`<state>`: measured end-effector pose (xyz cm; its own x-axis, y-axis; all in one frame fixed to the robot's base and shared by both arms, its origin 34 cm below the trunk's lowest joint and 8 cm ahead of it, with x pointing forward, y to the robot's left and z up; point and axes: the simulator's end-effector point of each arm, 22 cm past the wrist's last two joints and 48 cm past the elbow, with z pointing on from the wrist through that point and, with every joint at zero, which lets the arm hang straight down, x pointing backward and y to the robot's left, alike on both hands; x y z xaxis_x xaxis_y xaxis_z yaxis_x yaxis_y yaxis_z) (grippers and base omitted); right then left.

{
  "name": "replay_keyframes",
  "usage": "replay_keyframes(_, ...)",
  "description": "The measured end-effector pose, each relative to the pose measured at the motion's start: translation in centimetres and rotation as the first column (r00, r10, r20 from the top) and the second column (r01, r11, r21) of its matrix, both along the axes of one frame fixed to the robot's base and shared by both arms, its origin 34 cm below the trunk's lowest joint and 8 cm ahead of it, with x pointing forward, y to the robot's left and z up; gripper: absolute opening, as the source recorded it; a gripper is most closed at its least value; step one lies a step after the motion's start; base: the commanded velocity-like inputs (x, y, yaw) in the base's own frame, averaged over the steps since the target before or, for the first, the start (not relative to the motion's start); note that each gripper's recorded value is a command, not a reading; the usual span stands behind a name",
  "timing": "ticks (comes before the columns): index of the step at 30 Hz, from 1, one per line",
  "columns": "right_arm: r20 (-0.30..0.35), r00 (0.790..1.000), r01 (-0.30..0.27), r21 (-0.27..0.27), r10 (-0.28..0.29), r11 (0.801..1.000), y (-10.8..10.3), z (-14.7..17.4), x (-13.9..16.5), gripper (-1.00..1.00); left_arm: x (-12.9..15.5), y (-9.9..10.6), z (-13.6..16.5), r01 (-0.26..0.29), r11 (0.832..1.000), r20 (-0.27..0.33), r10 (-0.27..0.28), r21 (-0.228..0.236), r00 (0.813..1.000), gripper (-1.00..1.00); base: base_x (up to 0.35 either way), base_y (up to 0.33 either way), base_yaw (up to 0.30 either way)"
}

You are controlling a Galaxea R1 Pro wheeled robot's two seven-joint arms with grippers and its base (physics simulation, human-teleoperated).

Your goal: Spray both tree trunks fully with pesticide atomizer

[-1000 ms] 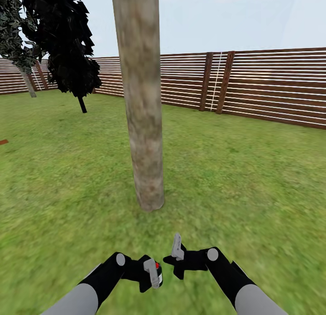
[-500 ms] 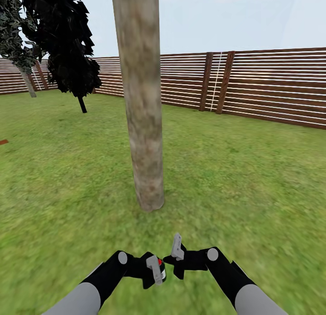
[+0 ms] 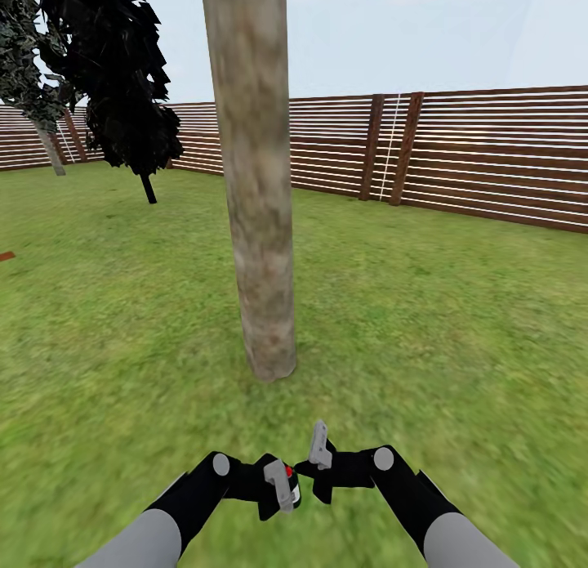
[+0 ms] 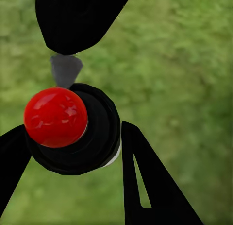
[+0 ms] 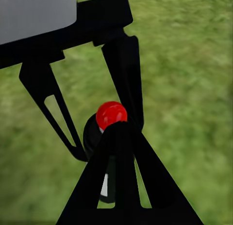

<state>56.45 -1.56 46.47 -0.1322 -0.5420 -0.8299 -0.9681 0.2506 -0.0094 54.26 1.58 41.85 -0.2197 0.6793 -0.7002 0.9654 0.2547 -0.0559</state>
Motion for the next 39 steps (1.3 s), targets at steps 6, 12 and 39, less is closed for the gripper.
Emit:
replay_keyframes(6, 0.0, 1.0, -0.001, -0.001, 0.001, 1.0, 0.0, 0.0, 0.0, -1.0, 0.0, -0.2, 0.2, -0.007, 1.0, -0.005, 0.007, -0.015, 1.0, -1.0, 0.0, 0.0, 0.0)
replay_keyframes(12, -0.001, 1.0, -0.001, -0.002, 0.001, 1.0, 0.0, -0.1, 0.0, -1.0, 0.1, -0.4, 0.4, -0.014, 0.999, -0.007, 0.013, -0.029, 1.0, -1.0, 0.0, 0.0, 0.0)
replay_keyframes(39, -0.01, 1.0, 0.011, -0.022, -0.011, 1.0, -1.3, -0.9, -0.1, 1.0, 0.4, 23.4, -4.3, -0.124, 0.948, -0.006, 0.131, 0.294, 0.991, -1.0, 0.0, 0.0, 0.0)
